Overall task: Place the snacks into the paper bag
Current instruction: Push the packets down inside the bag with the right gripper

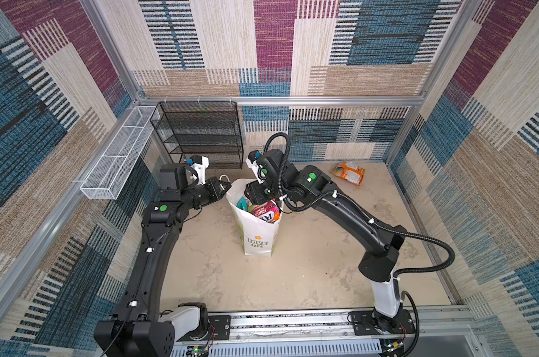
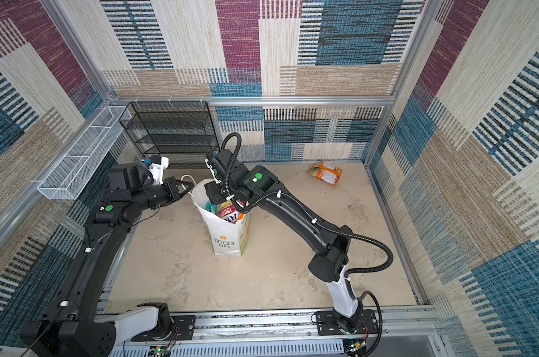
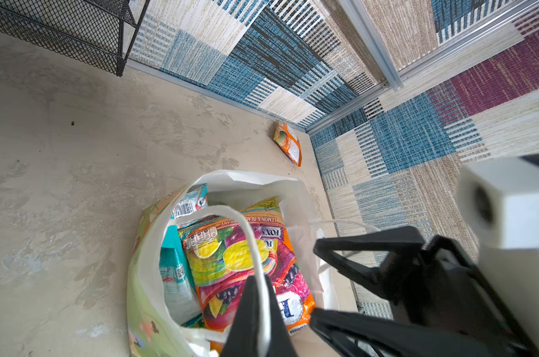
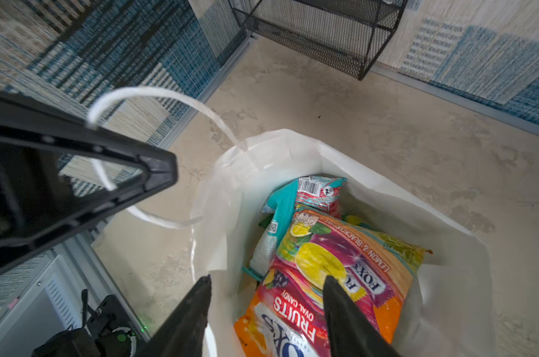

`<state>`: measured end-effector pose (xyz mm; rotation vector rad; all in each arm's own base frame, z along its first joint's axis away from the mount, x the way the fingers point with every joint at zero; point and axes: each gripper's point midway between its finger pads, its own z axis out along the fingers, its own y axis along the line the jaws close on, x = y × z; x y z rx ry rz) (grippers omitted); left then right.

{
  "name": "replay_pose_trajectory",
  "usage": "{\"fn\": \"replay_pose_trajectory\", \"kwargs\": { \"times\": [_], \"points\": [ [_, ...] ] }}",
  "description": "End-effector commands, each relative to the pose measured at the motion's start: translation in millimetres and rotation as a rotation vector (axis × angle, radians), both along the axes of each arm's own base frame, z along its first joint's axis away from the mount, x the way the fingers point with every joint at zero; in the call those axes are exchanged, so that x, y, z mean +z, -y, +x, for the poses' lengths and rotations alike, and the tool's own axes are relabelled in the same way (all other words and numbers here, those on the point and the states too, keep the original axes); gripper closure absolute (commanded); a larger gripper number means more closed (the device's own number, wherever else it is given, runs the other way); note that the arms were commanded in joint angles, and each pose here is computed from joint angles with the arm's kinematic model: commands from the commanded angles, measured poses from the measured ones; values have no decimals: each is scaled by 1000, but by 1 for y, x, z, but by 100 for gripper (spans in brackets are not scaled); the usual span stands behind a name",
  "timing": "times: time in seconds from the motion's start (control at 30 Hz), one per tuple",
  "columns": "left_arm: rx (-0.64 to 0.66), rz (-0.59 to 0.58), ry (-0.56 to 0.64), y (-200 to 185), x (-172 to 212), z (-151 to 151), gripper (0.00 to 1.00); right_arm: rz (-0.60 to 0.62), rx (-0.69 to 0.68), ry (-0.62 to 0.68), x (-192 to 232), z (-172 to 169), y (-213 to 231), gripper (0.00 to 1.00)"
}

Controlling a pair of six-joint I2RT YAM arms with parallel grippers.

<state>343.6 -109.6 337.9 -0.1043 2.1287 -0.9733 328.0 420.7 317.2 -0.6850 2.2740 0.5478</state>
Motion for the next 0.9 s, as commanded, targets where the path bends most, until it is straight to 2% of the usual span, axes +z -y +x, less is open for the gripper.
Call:
{"fn": "replay_pose_trajectory", "kwargs": {
  "times": [0.0,0.13,0.23,0.43,0.63,0.87],
  "points": [
    [-15,-9,41,2,8,2,96,-59,-37,-7,-17,9,2,39],
    [-16,-9,43,2,9,2,96,-110,-75,-29,-37,16,5,39],
    [-16,-10,42,3,9,1,96,-179,-146,-48,-55,25,20,43],
    [-16,-12,46,3,10,1,96,-197,-168,-68,-70,33,31,54],
    [-16,-13,47,2,11,1,96,-315,-200,-96,-97,36,47,54],
    [-16,-14,45,2,10,1,96,-326,-123,-209,-142,24,31,53]
  ]
}}
